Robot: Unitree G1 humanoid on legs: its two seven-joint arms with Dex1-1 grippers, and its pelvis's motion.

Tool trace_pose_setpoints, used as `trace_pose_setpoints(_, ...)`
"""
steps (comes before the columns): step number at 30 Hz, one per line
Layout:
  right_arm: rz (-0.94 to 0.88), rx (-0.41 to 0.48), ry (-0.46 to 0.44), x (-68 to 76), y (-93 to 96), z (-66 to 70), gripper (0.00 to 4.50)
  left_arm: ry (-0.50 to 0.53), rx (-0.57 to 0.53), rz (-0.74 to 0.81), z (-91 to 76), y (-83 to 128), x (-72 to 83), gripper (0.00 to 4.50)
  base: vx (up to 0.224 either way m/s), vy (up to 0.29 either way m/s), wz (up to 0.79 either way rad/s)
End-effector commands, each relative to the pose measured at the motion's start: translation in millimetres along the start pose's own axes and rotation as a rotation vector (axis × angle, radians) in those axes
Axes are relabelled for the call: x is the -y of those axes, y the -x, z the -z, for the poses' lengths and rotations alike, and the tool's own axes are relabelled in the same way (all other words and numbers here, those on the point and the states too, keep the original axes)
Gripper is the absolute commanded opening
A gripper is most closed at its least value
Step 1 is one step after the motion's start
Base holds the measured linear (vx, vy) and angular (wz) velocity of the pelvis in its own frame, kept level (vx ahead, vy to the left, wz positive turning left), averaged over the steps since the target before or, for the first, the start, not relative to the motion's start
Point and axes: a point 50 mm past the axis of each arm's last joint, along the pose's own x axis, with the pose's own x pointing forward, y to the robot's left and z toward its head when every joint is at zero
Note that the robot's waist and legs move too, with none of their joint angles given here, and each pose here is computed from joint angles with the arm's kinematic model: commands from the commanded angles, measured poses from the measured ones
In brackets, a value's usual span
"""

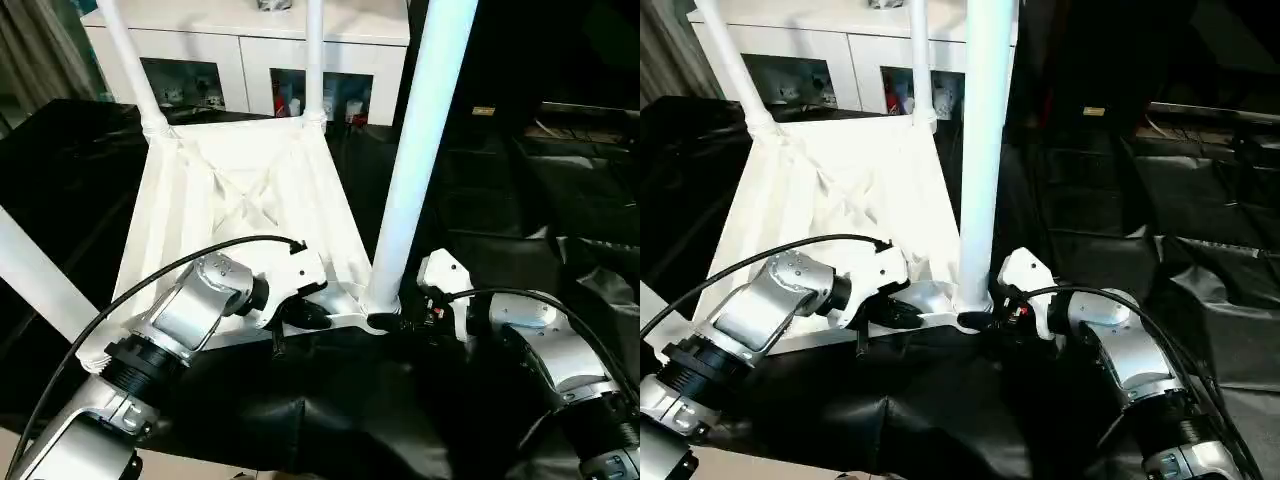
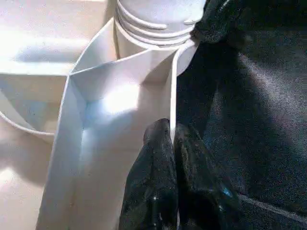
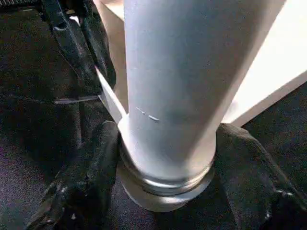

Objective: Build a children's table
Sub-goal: Rotate leg to tighten

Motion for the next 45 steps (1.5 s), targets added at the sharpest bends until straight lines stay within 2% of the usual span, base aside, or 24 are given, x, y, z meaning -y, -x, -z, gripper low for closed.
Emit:
trace_pose_setpoints(1,-0.018,0.030,-0.010,-2.1,-2.0,-2.3,2.67,0.039,-0.045,0.074,12.3,-12.0,10.6,0.00,0.000,0.000,0.00)
trace_pose_setpoints(9,0.257,0.036,-0.158,7.1,-21.5,11.7,2.67,0.154,0.086,-0.150,3.6,-26.6,-9.1,0.00,0.000,0.000,0.00)
trace_pose_setpoints(11,0.394,0.049,-0.236,7.0,-34.2,14.1,2.67,0.203,0.112,-0.240,0.5,-35.2,-16.6,0.00,0.000,0.000,0.00)
trace_pose_setpoints(12,0.507,0.051,-0.322,8.1,-43.1,16.1,2.67,0.240,0.126,-0.298,-3.1,-42.3,-20.7,0.00,0.000,0.000,0.00)
trace_pose_setpoints(14,0.570,0.043,-0.371,8.0,-49.3,17.3,2.67,0.258,0.127,-0.333,-5.4,-47.1,-22.7,0.00,0.000,0.000,0.00)
trace_pose_setpoints(18,0.658,0.021,-0.409,6.4,-61.4,17.3,2.67,0.257,0.114,-0.398,-8.5,-55.8,-25.8,0.00,0.000,0.000,0.00)
trace_pose_setpoints(20,0.686,0.013,-0.380,3.9,-74.2,11.1,2.67,0.231,0.108,-0.426,-10.9,-63.5,-25.3,0.00,0.000,0.000,0.00)
trace_pose_setpoints(22,0.691,0.017,-0.370,3.6,-76.8,8.9,2.67,0.222,0.107,-0.427,-11.2,-65.3,-24.7,0.00,0.000,0.000,0.00)
trace_pose_setpoints(24,0.645,0.061,-0.352,1.7,-80.7,1.9,2.67,0.200,0.101,-0.408,-11.4,-67.2,-22.0,0.00,0.000,0.000,0.00)
trace_pose_setpoints(26,0.530,0.152,-0.342,-3.9,-82.2,-8.6,2.67,0.190,0.087,-0.371,-9.7,-66.8,-19.5,0.00,0.000,0.000,0.00)
trace_pose_setpoints(27,0.530,0.152,-0.342,-3.9,-82.2,-8.6,2.67,0.190,0.087,-0.371,-9.7,-66.8,-19.5,0.00,0.000,0.000,0.00)
trace_pose_setpoints(29,0.452,0.228,-0.338,-6.4,-76.2,-16.6,3.23,0.187,0.062,-0.318,-5.8,-65.7,-16.4,0.00,0.000,0.000,0.00)
trace_pose_setpoints(32,0.440,0.246,-0.328,-5.1,-71.0,-19.1,3.43,0.187,0.050,-0.293,-3.7,-65.6,-15.2,0.00,0.000,0.000,0.00)
trace_pose_setpoints(33,0.446,0.255,-0.281,1.8,-58.2,-21.0,3.58,0.181,0.035,-0.253,-0.5,-63.4,-13.0,0.00,0.000,0.000,0.00)
trace_pose_setpoints(35,0.436,0.246,-0.253,5.0,-51.1,-21.3,3.74,0.175,0.032,-0.231,0.9,-61.9,-12.0,0.00,0.000,0.000,0.00)
trace_pose_setpoints(36,0.359,0.220,-0.181,6.4,-38.0,-20.8,3.74,0.155,0.025,-0.184,3.1,-58.0,-9.5,0.00,0.000,0.000,0.00)
trace_pose_setpoints(38,0.332,0.210,-0.161,6.3,-34.0,-20.4,3.74,0.146,0.022,-0.168,3.7,-56.8,-8.6,0.00,0.000,0.000,0.00)
trace_pose_setpoints(39,0.243,0.164,-0.088,6.0,-20.4,-16.8,3.74,0.098,0.020,-0.102,5.6,-52.5,-4.9,0.00,0.000,0.000,0.00)
trace_pose_setpoints(45,0.121,0.087,0.009,4.9,-1.9,-11.3,3.74,0.028,0.023,0.042,6.8,-37.8,5.7,0.00,0.000,0.000,0.00)
